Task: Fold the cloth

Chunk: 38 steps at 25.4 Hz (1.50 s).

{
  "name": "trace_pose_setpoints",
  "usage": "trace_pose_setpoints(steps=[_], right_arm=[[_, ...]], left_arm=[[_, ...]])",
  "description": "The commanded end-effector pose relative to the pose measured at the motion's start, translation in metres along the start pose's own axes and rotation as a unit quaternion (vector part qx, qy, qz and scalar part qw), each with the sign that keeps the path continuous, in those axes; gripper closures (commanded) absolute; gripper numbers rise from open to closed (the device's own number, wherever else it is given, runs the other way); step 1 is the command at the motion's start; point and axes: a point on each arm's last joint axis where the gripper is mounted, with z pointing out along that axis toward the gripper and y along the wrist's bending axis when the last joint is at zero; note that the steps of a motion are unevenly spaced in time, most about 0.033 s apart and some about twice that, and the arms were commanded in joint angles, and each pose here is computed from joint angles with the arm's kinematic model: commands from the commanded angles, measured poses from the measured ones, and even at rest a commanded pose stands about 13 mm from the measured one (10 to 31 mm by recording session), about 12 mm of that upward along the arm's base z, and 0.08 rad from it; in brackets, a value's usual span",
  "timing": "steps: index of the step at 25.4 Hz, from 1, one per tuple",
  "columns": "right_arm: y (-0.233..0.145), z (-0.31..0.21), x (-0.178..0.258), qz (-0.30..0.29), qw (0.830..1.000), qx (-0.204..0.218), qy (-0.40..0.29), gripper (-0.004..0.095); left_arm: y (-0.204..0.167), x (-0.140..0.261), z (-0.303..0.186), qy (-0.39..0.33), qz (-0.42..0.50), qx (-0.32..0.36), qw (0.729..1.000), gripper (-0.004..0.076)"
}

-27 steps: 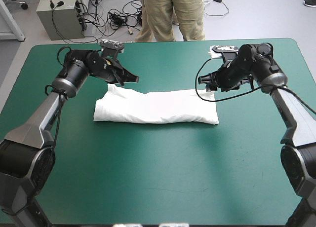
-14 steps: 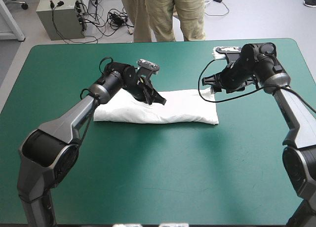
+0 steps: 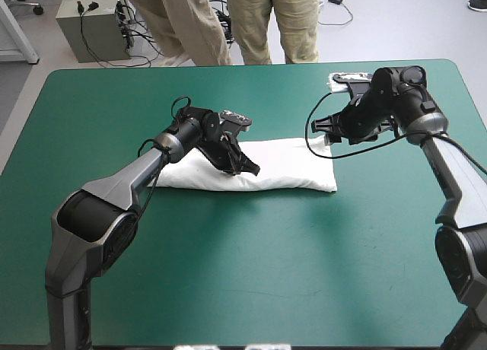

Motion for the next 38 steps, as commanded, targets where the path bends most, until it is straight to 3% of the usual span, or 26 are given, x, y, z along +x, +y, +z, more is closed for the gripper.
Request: trace_pose_setpoints(steps=[1, 6, 17, 21, 23, 26, 27, 30, 34, 38], right_arm=[[0.002, -0.009, -0.006, -0.014, 0.999, -0.018, -0.022, 0.0319], [-0.002, 0.029, -0.007, -0.007, 0.999, -0.026, 0.026, 0.02], [-0.01, 0.089, -0.01, 0.027, 0.997, -0.033, 0.064, 0.0206], [-0.005, 0.107, -0.01, 0.025, 0.994, -0.074, 0.072, 0.0233], [-0.002, 0.113, -0.01, 0.033, 0.992, -0.097, 0.077, 0.0392], [-0.002, 0.115, -0.009, 0.035, 0.991, -0.099, 0.08, 0.0709], [-0.002, 0.116, -0.009, 0.029, 0.992, -0.097, 0.08, 0.0932], [-0.002, 0.113, -0.01, 0.028, 0.992, -0.097, 0.075, 0.0923], [0.006, 0.072, -0.022, 0.017, 0.994, -0.102, 0.023, 0.0923], [0.029, 0.017, -0.034, -0.007, 0.988, -0.148, -0.043, 0.0923]], left_arm=[[-0.01, -0.009, -0.021, -0.038, -0.006, 0.017, 0.999, 0.0733], [-0.01, -0.009, -0.021, -0.038, -0.008, 0.02, 0.999, 0.0733], [-0.01, -0.009, -0.021, -0.038, -0.008, 0.02, 0.999, 0.0733], [-0.01, -0.009, -0.021, -0.038, -0.006, 0.019, 0.999, 0.0733], [-0.01, -0.009, -0.021, -0.037, -0.004, 0.018, 0.999, 0.0733], [-0.01, -0.009, -0.021, -0.037, -0.004, 0.018, 0.999, 0.0733], [-0.01, -0.009, -0.021, -0.037, -0.004, 0.018, 0.999, 0.0733], [-0.01, -0.009, -0.021, -0.037, -0.004, 0.017, 0.999, 0.0733], [-0.01, -0.009, -0.021, -0.037, -0.003, 0.016, 0.999, 0.0733], [-0.01, -0.009, -0.021, -0.04, -0.003, 0.016, 0.999, 0.0733]])
